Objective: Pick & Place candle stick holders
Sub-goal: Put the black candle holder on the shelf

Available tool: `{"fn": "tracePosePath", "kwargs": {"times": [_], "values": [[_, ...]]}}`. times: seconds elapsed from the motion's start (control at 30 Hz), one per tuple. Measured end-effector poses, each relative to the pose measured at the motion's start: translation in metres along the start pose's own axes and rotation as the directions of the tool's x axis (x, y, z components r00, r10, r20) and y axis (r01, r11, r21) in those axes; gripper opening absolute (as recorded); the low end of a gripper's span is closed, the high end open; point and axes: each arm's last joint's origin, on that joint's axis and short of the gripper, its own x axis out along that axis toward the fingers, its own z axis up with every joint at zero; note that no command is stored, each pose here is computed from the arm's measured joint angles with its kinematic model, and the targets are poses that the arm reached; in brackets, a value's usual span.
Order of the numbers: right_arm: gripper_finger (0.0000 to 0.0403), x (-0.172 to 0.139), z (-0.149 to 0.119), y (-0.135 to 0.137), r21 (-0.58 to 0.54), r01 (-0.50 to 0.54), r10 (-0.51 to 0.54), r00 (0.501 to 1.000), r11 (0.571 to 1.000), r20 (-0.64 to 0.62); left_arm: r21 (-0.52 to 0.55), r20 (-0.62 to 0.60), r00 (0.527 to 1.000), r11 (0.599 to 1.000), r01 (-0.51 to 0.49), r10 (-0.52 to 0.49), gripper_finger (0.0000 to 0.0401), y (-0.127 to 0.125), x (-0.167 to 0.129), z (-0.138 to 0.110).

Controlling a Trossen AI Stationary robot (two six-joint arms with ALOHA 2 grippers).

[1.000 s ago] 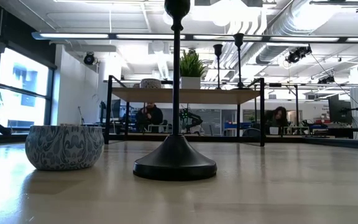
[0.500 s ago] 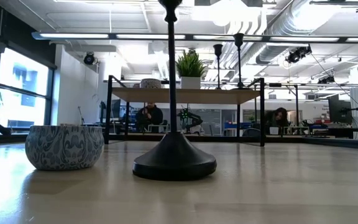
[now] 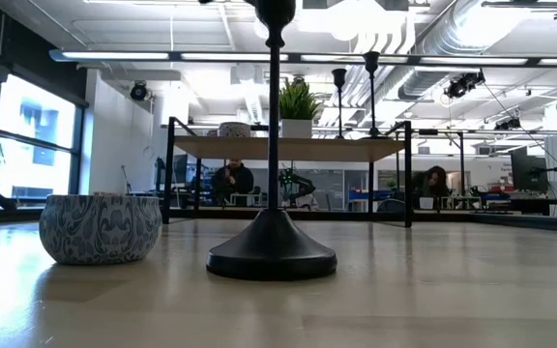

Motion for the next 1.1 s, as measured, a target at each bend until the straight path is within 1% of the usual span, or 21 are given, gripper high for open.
{"fn": "tracePosePath", "kwargs": {"times": [0.27, 0.5, 0.97, 1.1], "values": [[0.0385, 0.0, 0.0, 0.0, 0.004, 0.0, 0.0, 1.0, 1.0, 0.0, -0.058, -0.047, 0.996, 0.996, 0.071, -0.073, 0.0165, 0.019, 0.005, 0.01], [0.0385, 0.0, -0.001, 0.0, 0.001, 0.004, -0.004, 1.0, 1.0, -0.005, -0.051, -0.069, 0.991, 0.992, 0.111, -0.115, 0.0165, 0.017, 0.005, 0.009], [0.0385, 0.0, -0.002, -0.001, 0.004, 0.011, -0.011, 1.0, 1.0, -0.018, -0.054, -0.074, 0.992, 0.994, 0.097, -0.101, 0.0165, 0.018, 0.007, 0.008], [0.0385, 0.0, -0.002, -0.002, 0.0, 0.015, -0.015, 1.0, 1.0, -0.025, -0.056, -0.083, 0.99, 0.992, 0.114, -0.118, 0.0165, 0.017, 0.007, 0.008]]}}
